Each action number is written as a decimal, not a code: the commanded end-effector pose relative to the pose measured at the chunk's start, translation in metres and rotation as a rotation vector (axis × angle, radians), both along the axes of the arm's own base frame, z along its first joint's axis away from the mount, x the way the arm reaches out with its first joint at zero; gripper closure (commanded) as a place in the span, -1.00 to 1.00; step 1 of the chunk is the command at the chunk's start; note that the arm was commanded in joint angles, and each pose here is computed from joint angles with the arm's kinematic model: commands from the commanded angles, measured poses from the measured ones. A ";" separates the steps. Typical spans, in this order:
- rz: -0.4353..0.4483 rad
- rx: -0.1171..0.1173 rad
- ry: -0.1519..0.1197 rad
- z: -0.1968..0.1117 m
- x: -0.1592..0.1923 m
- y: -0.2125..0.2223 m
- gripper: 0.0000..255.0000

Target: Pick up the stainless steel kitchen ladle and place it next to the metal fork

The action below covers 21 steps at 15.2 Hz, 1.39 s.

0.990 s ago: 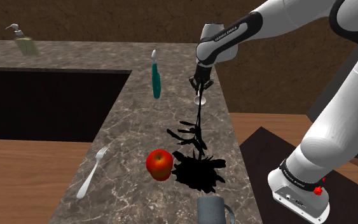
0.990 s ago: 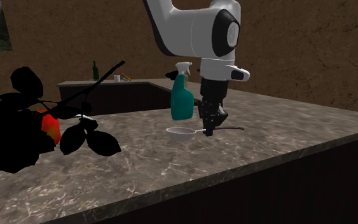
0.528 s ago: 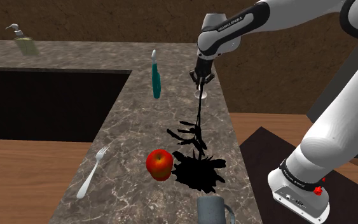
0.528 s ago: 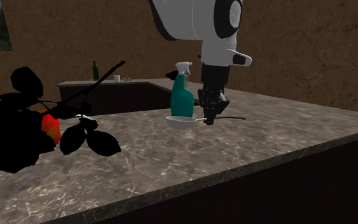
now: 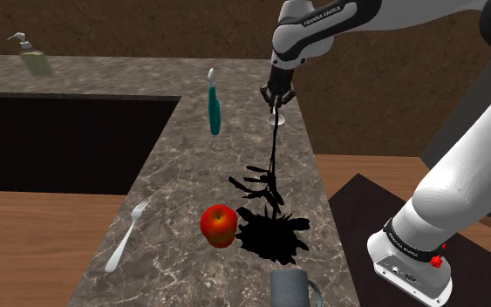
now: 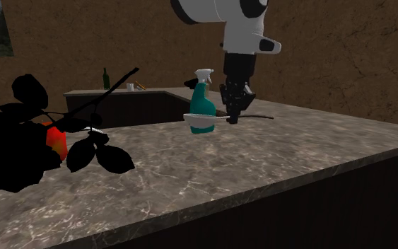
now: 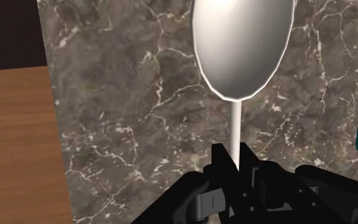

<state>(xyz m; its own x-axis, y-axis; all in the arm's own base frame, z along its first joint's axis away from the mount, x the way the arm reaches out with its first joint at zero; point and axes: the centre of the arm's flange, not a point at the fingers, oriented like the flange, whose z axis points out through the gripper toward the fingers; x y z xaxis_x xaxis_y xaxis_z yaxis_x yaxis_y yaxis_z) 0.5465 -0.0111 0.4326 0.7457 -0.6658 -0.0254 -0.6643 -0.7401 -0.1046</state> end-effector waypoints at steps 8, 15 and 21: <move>0.000 0.000 0.000 0.015 -0.013 0.076 1.00; 0.000 0.000 0.000 0.016 -0.027 0.168 1.00; 0.000 0.000 0.000 0.016 -0.039 0.246 1.00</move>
<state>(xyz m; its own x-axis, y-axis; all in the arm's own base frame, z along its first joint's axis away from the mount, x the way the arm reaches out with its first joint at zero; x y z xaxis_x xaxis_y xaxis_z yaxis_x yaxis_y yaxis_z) 0.5093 0.2235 0.4488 0.7469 -0.6644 -0.0255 -0.6630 -0.7413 -0.1042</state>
